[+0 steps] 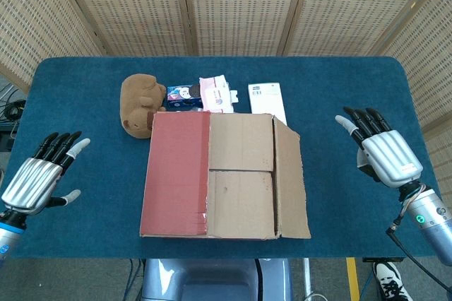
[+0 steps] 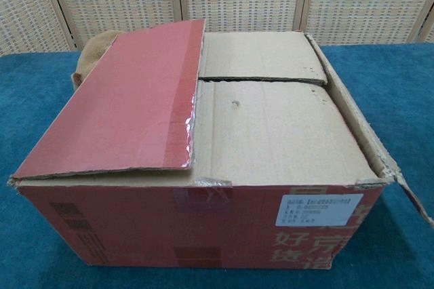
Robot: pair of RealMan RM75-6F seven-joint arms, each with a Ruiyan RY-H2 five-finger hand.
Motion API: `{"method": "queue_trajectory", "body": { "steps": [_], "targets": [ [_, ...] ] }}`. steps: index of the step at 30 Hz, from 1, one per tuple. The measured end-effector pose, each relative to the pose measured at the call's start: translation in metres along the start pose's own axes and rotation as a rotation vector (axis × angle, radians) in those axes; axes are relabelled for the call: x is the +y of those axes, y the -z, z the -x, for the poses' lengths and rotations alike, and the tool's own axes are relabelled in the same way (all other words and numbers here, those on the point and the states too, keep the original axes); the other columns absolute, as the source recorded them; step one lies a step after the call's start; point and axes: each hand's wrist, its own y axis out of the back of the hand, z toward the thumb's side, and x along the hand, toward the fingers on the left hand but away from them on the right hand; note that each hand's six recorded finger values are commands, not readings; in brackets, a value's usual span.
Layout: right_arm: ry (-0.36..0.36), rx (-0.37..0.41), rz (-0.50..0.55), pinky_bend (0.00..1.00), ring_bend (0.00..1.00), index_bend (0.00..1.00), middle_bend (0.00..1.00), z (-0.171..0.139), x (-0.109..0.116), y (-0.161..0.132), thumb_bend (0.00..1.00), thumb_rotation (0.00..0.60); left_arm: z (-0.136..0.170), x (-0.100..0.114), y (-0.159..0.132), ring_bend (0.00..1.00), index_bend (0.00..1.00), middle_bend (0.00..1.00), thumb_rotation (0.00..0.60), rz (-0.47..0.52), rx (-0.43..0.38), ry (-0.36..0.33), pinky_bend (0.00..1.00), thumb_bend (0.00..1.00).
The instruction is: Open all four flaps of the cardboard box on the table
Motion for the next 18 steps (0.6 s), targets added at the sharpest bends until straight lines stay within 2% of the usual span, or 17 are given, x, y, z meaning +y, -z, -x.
{"method": "queue_trajectory", "body": {
  "steps": [3, 5, 11, 18],
  "targets": [
    [0.003, -0.022, 0.005, 0.00, 0.00, 0.00, 0.00, -0.004, -0.004, 0.005, 1.00, 0.600, -0.007, 0.004, -0.008, 0.00, 0.03, 0.00, 0.600, -0.003, -0.043, 0.009, 0.00, 0.73],
    [0.003, -0.040, 0.013, 0.00, 0.00, 0.00, 0.00, -0.007, -0.007, 0.008, 1.00, 0.600, -0.013, 0.007, -0.015, 0.00, 0.03, 0.00, 0.600, 0.009, -0.080, 0.010, 0.00, 0.77],
    [0.016, -0.080, 0.015, 0.00, 0.00, 0.00, 0.00, -0.017, -0.016, 0.015, 1.00, 0.600, -0.038, 0.019, -0.044, 0.00, 0.03, 0.00, 0.600, 0.032, -0.227, 0.033, 0.00, 0.79],
    [0.012, -0.119, 0.029, 0.00, 0.00, 0.00, 0.00, -0.026, -0.026, 0.023, 1.00, 0.600, -0.069, 0.034, -0.076, 0.00, 0.16, 0.01, 0.600, 0.045, -0.362, 0.064, 0.00, 0.97]
  ]
}}
